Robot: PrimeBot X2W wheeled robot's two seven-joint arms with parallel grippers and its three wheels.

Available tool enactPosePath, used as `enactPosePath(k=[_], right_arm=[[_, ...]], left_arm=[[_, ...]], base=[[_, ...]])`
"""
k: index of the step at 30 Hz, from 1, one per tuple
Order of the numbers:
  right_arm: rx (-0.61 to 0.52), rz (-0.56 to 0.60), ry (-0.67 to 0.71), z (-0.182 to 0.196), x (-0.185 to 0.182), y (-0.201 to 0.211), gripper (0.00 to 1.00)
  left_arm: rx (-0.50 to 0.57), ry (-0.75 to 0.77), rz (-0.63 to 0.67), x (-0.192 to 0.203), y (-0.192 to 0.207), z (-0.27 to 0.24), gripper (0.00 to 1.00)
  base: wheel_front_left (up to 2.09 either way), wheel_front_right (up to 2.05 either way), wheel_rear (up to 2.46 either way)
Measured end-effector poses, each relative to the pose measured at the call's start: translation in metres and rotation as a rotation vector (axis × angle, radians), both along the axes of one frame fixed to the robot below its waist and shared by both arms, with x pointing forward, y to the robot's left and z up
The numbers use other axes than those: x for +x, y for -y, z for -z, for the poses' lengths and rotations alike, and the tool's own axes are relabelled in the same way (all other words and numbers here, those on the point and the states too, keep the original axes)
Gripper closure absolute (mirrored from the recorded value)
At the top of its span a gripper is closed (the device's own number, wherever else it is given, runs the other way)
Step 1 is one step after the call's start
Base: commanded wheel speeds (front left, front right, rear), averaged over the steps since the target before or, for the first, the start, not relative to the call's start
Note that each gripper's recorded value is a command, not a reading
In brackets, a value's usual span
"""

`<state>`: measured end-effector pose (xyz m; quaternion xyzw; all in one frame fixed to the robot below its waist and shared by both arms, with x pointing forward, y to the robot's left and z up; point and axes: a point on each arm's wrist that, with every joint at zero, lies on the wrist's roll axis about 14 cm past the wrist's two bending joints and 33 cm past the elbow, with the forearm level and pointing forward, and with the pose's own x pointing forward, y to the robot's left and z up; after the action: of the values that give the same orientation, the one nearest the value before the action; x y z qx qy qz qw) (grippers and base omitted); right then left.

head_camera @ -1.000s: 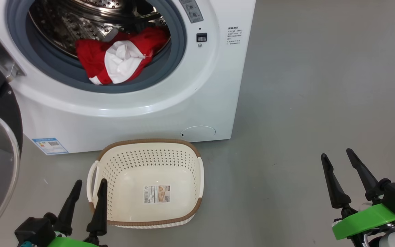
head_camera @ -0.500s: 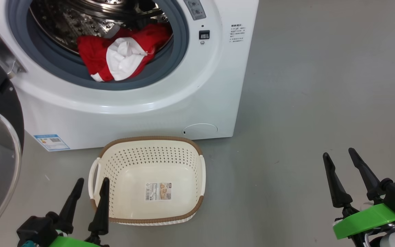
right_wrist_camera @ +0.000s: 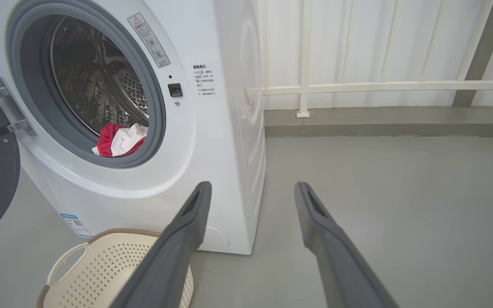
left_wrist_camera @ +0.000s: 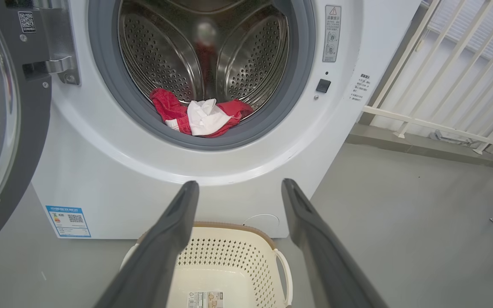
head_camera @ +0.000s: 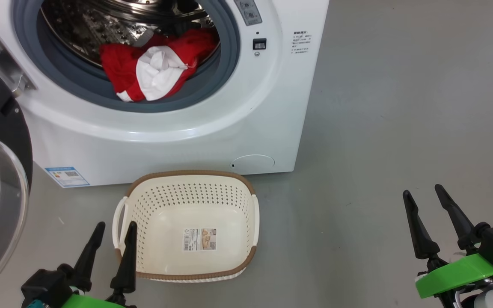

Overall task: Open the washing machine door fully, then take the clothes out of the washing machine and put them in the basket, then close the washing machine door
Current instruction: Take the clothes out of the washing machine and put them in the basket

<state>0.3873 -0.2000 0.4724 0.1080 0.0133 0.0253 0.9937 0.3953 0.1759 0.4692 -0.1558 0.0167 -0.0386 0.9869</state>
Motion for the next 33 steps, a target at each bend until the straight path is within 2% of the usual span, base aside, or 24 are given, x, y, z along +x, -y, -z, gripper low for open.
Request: enactPosePath(k=[22, 33], right_arm=[[0.002, -0.018, -0.003, 0.001, 0.002, -0.006, 0.00], [0.003, -0.023, -0.013, 0.005, 0.004, -0.008, 0.00]], left_arm=[[-0.003, -0.007, -0.031, -0.002, -0.011, 0.002, 0.00], [-0.003, -0.012, -0.018, -0.001, -0.007, 0.004, 0.00]], base=[[1.15, -1.15, 0.00], [0.21, -0.21, 0.00]])
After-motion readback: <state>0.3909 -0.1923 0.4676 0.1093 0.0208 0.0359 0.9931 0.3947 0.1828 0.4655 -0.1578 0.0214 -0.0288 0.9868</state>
